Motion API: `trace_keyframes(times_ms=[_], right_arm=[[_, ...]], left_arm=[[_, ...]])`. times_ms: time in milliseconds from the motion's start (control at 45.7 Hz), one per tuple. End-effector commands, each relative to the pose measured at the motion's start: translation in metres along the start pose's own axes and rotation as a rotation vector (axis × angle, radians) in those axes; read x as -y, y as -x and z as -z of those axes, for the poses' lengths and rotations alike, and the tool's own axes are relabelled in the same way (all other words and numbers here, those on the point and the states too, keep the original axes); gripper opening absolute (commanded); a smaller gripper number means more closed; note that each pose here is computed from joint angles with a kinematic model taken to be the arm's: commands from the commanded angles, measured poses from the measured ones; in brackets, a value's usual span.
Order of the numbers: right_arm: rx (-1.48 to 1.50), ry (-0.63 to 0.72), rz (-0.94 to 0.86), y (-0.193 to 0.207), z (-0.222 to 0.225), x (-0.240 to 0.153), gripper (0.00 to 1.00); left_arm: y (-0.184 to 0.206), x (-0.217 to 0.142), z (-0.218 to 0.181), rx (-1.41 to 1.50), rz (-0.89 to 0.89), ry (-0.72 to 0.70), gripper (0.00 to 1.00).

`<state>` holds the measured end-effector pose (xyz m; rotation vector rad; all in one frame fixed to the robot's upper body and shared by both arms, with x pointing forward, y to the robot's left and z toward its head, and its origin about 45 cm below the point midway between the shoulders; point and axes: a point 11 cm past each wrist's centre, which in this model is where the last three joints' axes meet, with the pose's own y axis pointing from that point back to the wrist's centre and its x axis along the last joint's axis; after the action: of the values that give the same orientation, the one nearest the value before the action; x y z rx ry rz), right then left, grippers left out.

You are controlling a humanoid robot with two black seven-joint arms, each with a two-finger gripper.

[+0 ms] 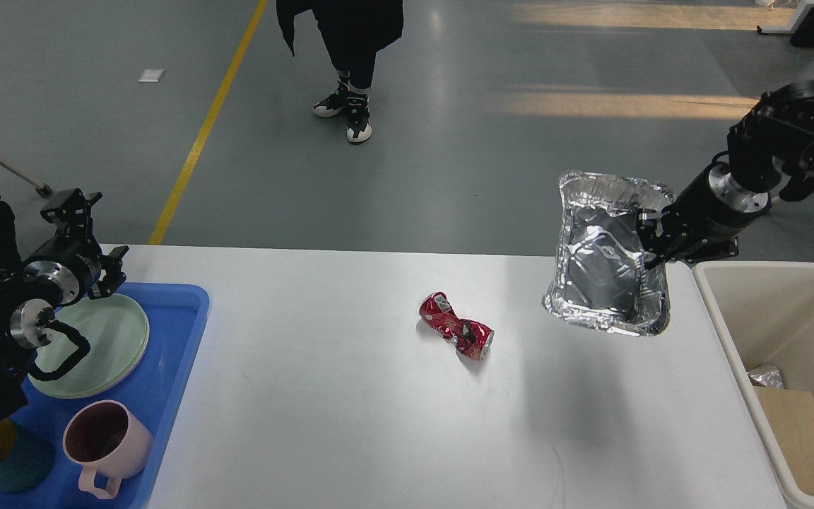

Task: Tidy desktop
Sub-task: 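Lift the foil tray with the right gripper toward the white bin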

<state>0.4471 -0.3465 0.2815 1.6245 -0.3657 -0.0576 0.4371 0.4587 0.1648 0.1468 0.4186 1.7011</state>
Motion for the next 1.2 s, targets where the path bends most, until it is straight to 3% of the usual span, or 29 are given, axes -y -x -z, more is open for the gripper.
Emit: trace_keyframes(times_ms=[0,525,1182], right_arm=[[-0.005,-0.016,-0.06,-0.015,0.006,-0.027,0.0],[0.045,-0.041,-0.179,-0.038,-0.012,-0.081,0.0],[0.296,0.044,-0.275,-0.034,-0.146,-0.112,0.0]], left_arm=[[0.0,0.0,0.001,0.0,-0.002,-0.001,0.96],[0.0,0.0,0.0,0.0,0.0,0.0,0.96],[0.0,0.0,0.0,0.0,0.0,0.0,0.96]])
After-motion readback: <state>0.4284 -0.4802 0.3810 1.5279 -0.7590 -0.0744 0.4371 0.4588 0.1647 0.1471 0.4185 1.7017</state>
